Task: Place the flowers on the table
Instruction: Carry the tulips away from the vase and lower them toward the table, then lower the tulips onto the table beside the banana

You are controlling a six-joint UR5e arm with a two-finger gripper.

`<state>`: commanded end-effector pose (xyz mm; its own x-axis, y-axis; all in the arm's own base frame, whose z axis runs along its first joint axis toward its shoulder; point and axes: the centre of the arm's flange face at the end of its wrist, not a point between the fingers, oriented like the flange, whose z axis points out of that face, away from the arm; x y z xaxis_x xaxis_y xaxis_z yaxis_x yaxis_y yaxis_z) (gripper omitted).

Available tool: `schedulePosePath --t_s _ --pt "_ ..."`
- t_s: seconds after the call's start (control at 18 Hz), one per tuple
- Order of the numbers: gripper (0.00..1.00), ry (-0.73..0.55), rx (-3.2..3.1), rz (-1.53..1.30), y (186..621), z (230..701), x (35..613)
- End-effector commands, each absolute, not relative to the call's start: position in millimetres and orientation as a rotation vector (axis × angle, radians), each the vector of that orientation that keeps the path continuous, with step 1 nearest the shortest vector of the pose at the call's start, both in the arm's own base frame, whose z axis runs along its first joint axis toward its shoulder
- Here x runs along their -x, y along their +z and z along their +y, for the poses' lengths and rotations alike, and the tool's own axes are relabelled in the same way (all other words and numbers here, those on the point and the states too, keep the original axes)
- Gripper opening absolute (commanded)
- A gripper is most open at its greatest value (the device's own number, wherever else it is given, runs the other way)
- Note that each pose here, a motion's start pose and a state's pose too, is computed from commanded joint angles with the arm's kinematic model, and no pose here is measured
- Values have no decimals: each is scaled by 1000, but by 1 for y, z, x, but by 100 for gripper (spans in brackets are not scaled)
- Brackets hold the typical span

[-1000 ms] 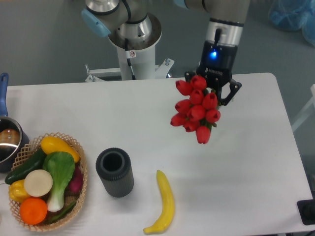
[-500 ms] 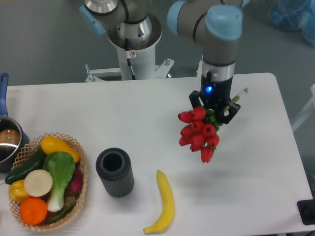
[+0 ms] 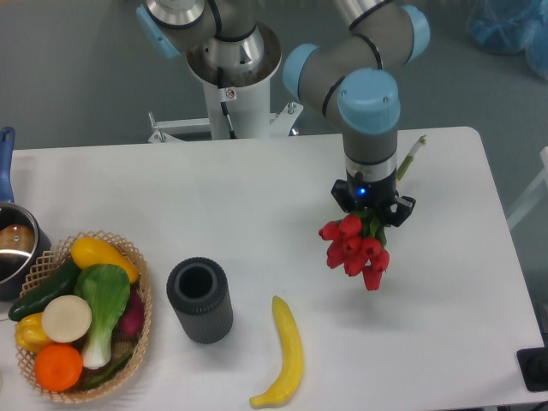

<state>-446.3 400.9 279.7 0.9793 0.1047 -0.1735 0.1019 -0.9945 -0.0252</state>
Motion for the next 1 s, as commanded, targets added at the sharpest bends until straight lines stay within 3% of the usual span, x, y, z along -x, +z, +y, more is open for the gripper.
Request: schedulePosePath --t_s 0.28,1.0 --pt "41 249 3082 -403 260 406 454" --pt "46 191 3118 -390 220 422 466"
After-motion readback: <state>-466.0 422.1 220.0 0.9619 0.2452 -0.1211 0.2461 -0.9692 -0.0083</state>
